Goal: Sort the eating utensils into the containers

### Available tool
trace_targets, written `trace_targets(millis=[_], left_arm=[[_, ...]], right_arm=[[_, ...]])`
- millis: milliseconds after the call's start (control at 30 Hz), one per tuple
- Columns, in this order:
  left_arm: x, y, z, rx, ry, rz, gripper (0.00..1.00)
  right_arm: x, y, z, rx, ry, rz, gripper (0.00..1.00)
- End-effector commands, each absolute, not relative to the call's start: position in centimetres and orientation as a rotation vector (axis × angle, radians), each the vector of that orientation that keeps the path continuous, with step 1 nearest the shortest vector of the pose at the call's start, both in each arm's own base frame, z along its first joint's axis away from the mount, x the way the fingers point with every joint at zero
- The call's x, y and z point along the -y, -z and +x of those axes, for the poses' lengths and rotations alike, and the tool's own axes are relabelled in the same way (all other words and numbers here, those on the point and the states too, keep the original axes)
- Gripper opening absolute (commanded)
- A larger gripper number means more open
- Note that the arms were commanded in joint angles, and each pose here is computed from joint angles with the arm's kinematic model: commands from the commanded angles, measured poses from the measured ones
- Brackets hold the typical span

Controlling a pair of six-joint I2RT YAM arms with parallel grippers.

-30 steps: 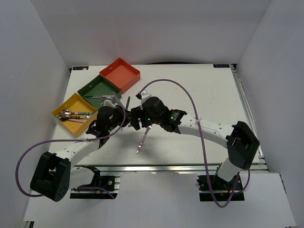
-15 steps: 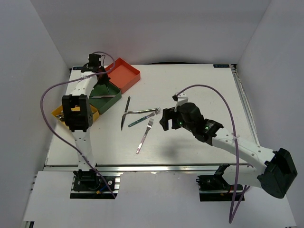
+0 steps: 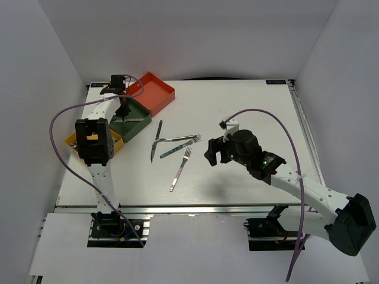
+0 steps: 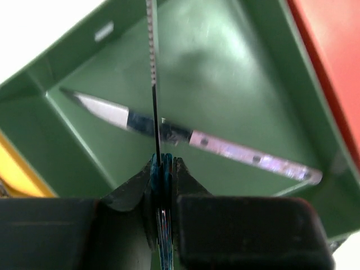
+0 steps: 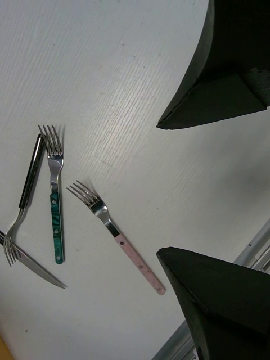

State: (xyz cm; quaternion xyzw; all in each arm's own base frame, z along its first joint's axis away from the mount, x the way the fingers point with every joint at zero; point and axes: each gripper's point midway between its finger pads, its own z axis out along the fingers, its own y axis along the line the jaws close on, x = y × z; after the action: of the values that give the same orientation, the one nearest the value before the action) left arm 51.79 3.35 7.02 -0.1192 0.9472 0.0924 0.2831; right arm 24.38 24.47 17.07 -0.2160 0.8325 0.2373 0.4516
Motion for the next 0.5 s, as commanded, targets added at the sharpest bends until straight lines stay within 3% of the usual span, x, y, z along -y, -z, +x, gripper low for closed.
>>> trace_targets(millis=[0,233,267,367,467], left_arm=[[-3.3,-12.6,51.3,-2.425,-0.218,-0.296,0.00],[-3.1,-11.3,50.1,-2.447,-0.204,-0.304,0.00],[-3.2,-11.3,50.1,-2.447,-0.211,-0.308,0.08],[-3.1,-10.8,50.3,-2.458,-0.209,-0.310,0.08],[-3.3,-10.8,50.1,-2.461,-0.221,-0.328,0.21]], right_arm=[[-24.7,-18.4,24.6,-1.997,-0.613,-0.542,0.89],[-25.2,-18.6,24.3,-1.998,-0.654,-0.542,0.89],[-25.2,-18.7,24.3,-2.000,-0.657,-0.538,0.89],[-25.2,-18.9,24.1,-1.997,-0.671,-0.536,0.89],[-25.1,-18.9,24.0,-1.998,-0.669,-0.535,0.89]])
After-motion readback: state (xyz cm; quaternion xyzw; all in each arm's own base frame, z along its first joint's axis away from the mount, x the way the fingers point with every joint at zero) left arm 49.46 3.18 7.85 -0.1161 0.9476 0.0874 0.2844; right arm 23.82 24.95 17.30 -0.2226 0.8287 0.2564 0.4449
